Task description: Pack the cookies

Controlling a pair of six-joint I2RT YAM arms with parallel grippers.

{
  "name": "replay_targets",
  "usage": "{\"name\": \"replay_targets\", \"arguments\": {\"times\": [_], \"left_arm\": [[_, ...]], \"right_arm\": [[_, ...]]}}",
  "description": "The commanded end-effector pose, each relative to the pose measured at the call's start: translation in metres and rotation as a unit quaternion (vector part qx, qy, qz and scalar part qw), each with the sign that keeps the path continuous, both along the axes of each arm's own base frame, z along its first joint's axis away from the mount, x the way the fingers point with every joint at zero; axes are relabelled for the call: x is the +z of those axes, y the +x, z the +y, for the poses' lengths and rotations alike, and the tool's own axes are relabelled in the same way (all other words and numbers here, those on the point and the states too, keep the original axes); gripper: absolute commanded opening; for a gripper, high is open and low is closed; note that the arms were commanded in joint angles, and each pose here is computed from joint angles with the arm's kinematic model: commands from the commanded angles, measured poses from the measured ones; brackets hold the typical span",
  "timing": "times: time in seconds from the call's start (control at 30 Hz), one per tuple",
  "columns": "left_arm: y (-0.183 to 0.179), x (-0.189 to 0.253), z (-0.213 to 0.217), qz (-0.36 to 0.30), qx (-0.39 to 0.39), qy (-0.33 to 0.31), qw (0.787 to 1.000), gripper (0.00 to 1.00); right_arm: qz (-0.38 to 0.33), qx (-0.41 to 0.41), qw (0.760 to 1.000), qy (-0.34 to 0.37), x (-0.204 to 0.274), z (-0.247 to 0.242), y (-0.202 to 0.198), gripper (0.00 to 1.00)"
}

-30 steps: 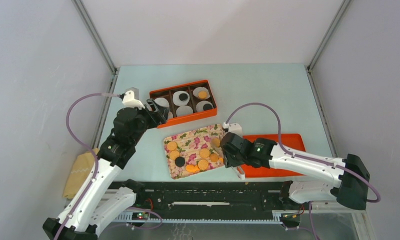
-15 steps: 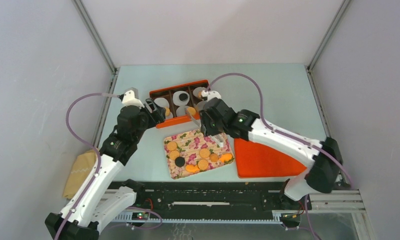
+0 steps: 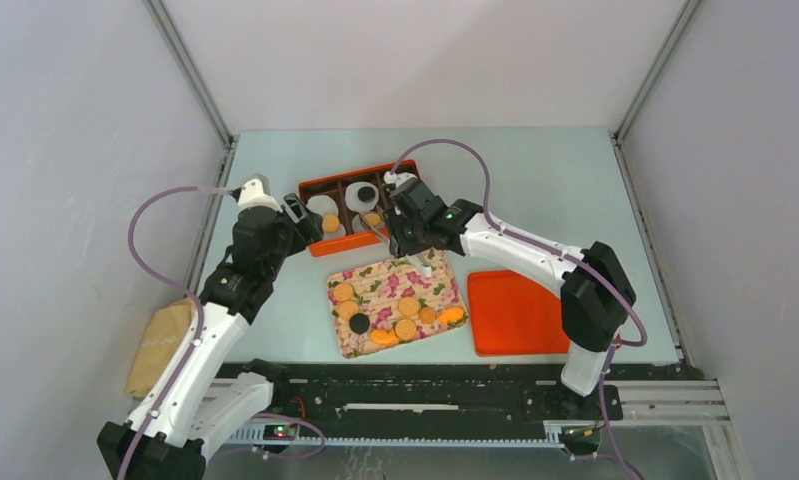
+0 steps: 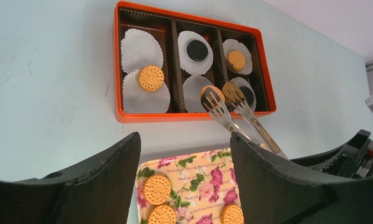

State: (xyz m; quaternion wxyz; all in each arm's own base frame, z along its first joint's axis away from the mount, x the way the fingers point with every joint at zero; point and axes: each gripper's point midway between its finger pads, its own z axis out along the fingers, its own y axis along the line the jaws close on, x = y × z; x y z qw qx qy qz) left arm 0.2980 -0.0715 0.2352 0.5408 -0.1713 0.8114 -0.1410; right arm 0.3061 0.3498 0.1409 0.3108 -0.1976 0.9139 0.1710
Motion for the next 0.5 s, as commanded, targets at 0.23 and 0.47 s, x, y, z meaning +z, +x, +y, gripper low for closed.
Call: {"name": "replay_targets", "arguments": {"times": [0.23,0.47], "left_arm": [[0.012,0.022,-0.003,-0.029,-0.005,-0.005,1.0,0.75],[0.013,0.018,-0.004,-0.027,-0.007,-0.006,1.0,0.75]], "right_arm": [[-0.019,0.02,0.998,0.048,0.018,0.021,0.022,0.17],[-0.012,0.026,0.999,0.037,0.008,0.023,0.023,0.18]]}}
